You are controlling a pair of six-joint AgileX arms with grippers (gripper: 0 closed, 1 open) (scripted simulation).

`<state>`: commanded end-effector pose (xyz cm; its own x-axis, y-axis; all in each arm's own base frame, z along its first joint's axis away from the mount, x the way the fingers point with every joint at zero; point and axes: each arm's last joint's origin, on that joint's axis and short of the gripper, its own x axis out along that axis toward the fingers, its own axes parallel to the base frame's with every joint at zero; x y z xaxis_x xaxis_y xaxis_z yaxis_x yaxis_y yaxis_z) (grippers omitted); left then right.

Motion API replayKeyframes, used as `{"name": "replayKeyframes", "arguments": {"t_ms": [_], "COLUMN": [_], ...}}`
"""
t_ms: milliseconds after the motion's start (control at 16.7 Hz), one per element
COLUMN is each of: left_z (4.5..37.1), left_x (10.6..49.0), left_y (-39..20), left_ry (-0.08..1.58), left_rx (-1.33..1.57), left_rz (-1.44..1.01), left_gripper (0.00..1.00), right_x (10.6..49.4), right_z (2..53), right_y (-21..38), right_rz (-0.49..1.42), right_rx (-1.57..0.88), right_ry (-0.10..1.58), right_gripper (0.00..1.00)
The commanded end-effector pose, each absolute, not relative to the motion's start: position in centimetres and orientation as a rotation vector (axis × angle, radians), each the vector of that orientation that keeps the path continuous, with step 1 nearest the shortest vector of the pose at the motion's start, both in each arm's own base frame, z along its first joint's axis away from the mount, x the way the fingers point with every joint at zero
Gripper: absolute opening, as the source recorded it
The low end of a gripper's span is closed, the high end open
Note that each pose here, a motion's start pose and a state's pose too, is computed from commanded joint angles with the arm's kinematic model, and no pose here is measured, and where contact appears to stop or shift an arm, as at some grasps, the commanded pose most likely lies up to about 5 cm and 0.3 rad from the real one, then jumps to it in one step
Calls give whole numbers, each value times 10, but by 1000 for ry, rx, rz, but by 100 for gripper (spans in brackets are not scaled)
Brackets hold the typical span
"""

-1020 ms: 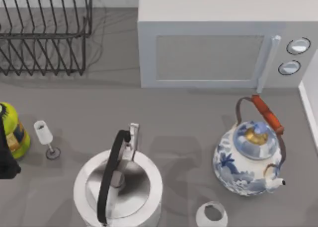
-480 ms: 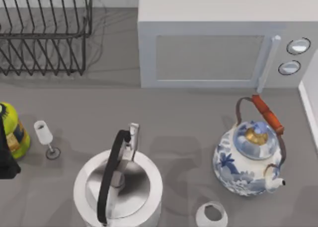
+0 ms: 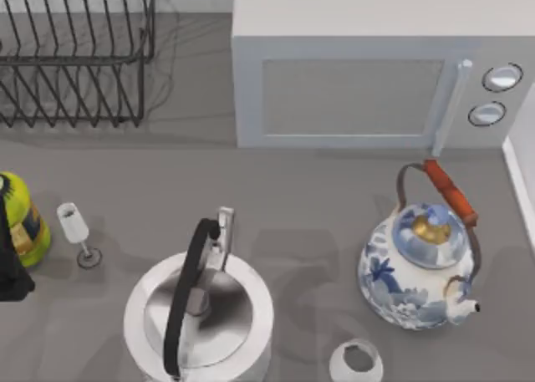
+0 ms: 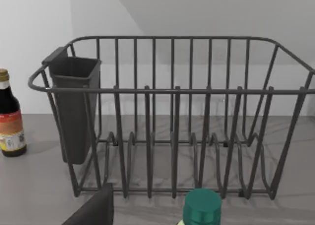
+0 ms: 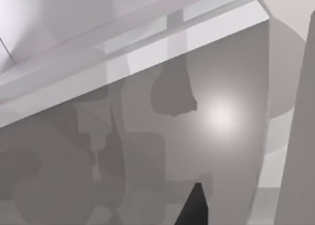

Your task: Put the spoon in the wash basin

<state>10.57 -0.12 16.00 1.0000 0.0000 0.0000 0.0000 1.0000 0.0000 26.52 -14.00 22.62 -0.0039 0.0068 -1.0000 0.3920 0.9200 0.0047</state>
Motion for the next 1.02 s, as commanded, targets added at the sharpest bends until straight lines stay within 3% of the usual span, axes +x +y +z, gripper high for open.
{"name": "replayKeyframes", "arguments": {"t_ms": [600, 1020], "left_z": [160, 160], "left_x": [106, 106], "left_y": [-1, -1], "left_ry": [0, 0], "left_rx": [0, 0], "left_rz": [0, 0], "left_gripper": [100, 100], "right_x": [444, 496], "right_z": [230, 204], "right_y": [-128, -78], "right_rz": [-320, -324], "right_rx": [309, 290], "right_ry": [1578, 1531], "right_gripper": [0, 0]}}
